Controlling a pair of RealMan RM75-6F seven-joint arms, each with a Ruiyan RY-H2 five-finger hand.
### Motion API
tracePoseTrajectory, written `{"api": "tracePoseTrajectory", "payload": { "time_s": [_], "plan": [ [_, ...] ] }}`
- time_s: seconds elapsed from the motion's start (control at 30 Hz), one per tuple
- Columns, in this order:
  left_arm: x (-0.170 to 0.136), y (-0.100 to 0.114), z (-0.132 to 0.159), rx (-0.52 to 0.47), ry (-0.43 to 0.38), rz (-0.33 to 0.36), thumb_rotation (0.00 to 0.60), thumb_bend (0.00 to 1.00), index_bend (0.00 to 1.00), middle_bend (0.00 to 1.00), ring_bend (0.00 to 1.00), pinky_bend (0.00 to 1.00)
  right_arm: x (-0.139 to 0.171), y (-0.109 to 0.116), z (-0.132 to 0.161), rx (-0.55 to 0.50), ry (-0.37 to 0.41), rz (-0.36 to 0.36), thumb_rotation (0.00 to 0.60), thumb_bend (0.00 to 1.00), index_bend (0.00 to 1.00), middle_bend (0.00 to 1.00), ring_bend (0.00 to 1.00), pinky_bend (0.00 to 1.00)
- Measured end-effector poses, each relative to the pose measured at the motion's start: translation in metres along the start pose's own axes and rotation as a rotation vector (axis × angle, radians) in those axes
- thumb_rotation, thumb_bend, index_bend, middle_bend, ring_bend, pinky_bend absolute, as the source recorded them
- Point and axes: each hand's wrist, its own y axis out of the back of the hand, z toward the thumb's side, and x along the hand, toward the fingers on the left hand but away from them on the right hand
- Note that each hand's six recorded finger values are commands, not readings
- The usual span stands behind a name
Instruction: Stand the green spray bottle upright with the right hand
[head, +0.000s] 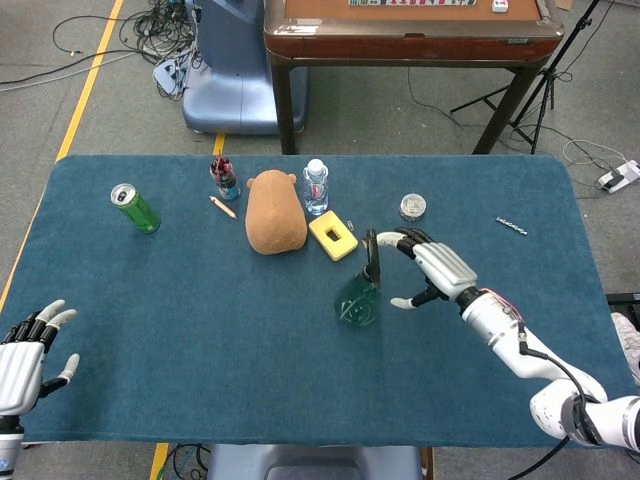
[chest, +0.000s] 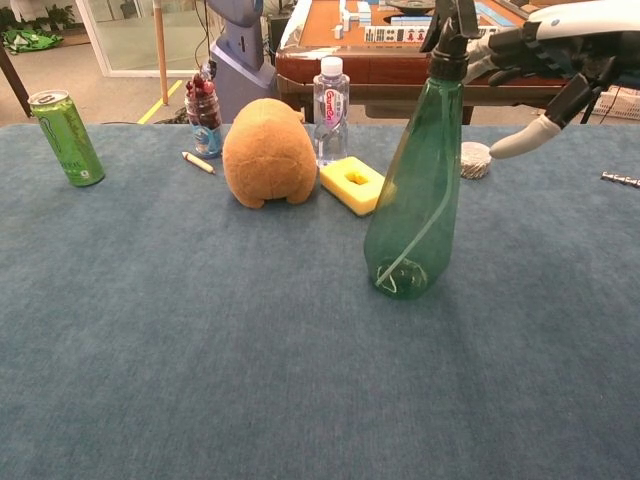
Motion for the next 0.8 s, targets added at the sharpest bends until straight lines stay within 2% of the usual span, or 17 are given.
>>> {"api": "tracePoseTrajectory", "payload": {
  "time_s": [0.1,0.2,0.33,0.47,0.6,0.7,0.8],
  "plan": [
    [0.001,0.001,0.001,0.002,-0.005,0.007,0.600,0.36,0.22,0.14,0.16,0.21,0.008,0.006,-0.009,0.018,-0.015,-0.045,0.600,0.28,0.24,0.21,0.03,0.05],
    [0.002,0.001,0.002,0.005,-0.013,0.016,0.600,0.36,0.22,0.14,0.16,0.21,0.017,0.014,-0.020,0.072,-0.031,-0.119,0.600,0.35,0.30,0.28,0.09,0.10],
    [0.004,0.001,0.003,0.006,-0.018,0.021,0.600,0.36,0.22,0.14,0.16,0.21,0.042,0.025,-0.040,0.233,-0.066,-0.240,0.600,0.35,0.30,0.29,0.09,0.10],
    [0.006,0.001,0.004,0.005,-0.020,0.022,0.600,0.36,0.22,0.14,0.16,0.21,0.078,0.026,-0.061,0.362,-0.118,-0.325,0.600,0.35,0.30,0.29,0.10,0.10],
    [0.008,-0.001,0.005,0.006,-0.022,0.020,0.600,0.36,0.22,0.14,0.16,0.21,0.120,0.021,-0.080,0.412,-0.182,-0.363,0.600,0.35,0.30,0.30,0.10,0.11],
    [0.009,-0.003,0.006,0.006,-0.025,0.015,0.600,0.36,0.22,0.14,0.16,0.21,0.149,0.019,-0.092,0.425,-0.236,-0.382,0.600,0.36,0.30,0.30,0.10,0.18],
    [0.010,-0.005,0.008,0.007,-0.031,0.011,0.600,0.36,0.22,0.14,0.16,0.21,0.175,0.017,-0.102,0.439,-0.289,-0.395,0.600,0.36,0.30,0.30,0.11,0.19]
  ]
}}
